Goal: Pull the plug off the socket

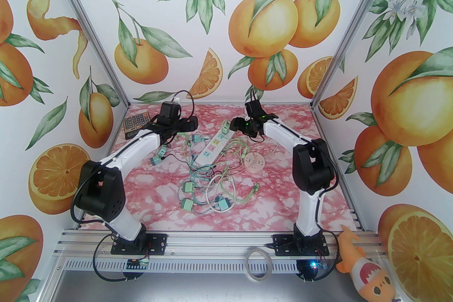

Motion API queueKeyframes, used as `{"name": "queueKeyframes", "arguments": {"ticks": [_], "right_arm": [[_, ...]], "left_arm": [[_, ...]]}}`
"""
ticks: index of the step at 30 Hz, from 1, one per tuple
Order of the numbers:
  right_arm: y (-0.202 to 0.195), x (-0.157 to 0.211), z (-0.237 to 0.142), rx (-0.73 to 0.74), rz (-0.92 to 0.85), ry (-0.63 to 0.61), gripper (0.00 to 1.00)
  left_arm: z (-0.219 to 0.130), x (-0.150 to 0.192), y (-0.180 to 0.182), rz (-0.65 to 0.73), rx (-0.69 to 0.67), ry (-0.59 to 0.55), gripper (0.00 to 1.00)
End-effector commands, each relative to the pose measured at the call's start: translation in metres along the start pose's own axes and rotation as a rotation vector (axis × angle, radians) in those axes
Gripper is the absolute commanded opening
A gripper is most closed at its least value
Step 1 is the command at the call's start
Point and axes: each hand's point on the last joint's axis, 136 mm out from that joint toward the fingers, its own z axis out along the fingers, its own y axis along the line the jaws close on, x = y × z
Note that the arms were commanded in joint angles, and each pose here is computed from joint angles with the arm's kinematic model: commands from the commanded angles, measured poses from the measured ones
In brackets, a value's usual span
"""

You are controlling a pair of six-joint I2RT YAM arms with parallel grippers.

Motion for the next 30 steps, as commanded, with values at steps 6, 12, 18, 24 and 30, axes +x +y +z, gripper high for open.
{"name": "queueKeyframes", "arguments": {"ticks": [6,12,18,24,30], "right_arm": [[-0.003,-0.025,-0.027,0.007,-0.004,-0.11,1.0],[-0.011,-0.025,-0.029,0.025,0.008,-0.125,1.0],[-0.015,-0.027,-0.032,0.029,0.017,-0.119,1.0],[-0.02,-0.028,-0.041,0.041,0.012,-0.117,1.0],[-0.026,-0.024,-0.048,0.055,0.006,-0.111,1.0]], "left_arm": [[0.029,-0.001,-0.036,0.007,0.125,0.015,1.0],[0.042,0.019,-0.054,0.066,0.175,0.069,0.98],[0.067,0.046,-0.095,0.208,0.245,0.134,0.91],[0.094,0.062,-0.122,0.293,0.287,0.174,0.85],[0.104,0.054,-0.128,0.305,0.287,0.165,0.83]]}}
